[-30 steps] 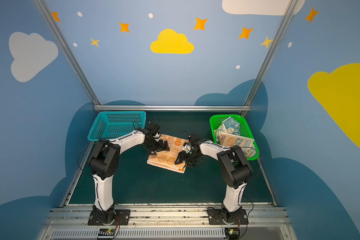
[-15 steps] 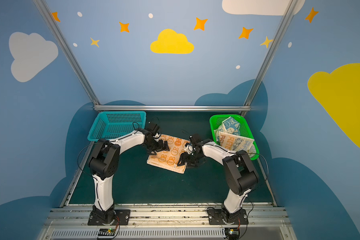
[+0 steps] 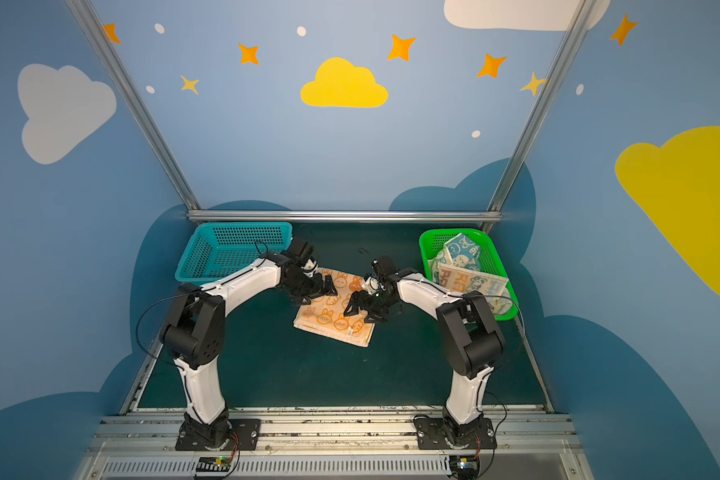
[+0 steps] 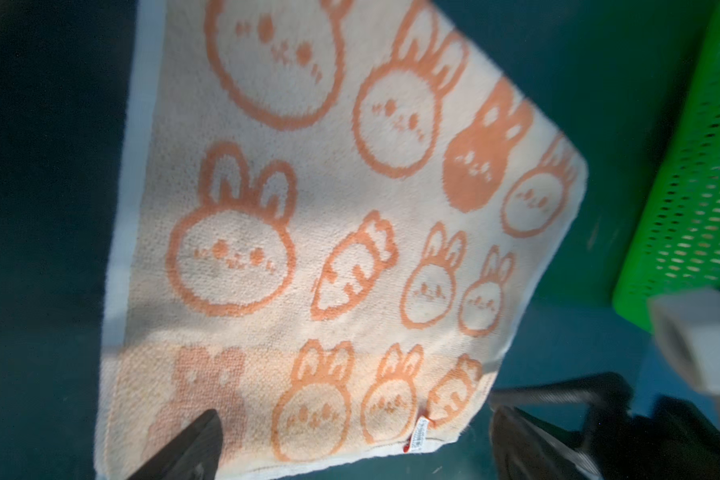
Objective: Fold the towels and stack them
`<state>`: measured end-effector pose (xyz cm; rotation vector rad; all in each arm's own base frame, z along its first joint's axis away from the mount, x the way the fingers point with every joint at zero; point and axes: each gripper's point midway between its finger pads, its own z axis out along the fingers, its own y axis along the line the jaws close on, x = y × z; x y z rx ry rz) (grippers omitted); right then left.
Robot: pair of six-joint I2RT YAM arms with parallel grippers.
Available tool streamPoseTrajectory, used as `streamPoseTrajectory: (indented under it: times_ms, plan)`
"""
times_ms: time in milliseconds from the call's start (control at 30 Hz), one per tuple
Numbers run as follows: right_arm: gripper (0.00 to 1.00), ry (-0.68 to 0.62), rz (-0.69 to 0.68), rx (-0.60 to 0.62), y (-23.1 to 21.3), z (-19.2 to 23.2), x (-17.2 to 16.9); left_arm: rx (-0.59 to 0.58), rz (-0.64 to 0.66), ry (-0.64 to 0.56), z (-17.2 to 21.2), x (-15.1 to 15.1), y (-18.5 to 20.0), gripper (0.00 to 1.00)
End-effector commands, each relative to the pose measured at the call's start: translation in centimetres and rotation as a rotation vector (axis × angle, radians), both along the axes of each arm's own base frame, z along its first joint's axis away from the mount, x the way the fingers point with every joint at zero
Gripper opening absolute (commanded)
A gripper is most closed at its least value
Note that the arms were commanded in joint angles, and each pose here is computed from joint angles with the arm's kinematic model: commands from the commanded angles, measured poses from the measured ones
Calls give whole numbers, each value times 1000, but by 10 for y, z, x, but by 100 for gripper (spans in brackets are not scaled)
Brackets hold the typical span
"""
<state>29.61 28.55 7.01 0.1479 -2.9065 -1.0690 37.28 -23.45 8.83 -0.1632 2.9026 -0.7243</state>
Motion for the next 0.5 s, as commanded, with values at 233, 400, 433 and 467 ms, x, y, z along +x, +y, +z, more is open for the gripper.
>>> streamPoseTrajectory:
  times_ms: [233, 400, 433, 467]
  plan:
    - [82, 69, -64, -5, -10, -29, 35, -35, 33, 115, -41, -43, 5, 100]
    - [82, 98, -84, -48, -30, -43, 37, -24, 33, 140, -54, -57, 3, 99]
    - [82, 102, -80, -58, -33, -45, 37, -29, 33, 144, -56, -60, 2, 100]
    - [82, 107, -77, -71, -36, -47, 37, -28, 33, 151, -58, -64, 0, 100]
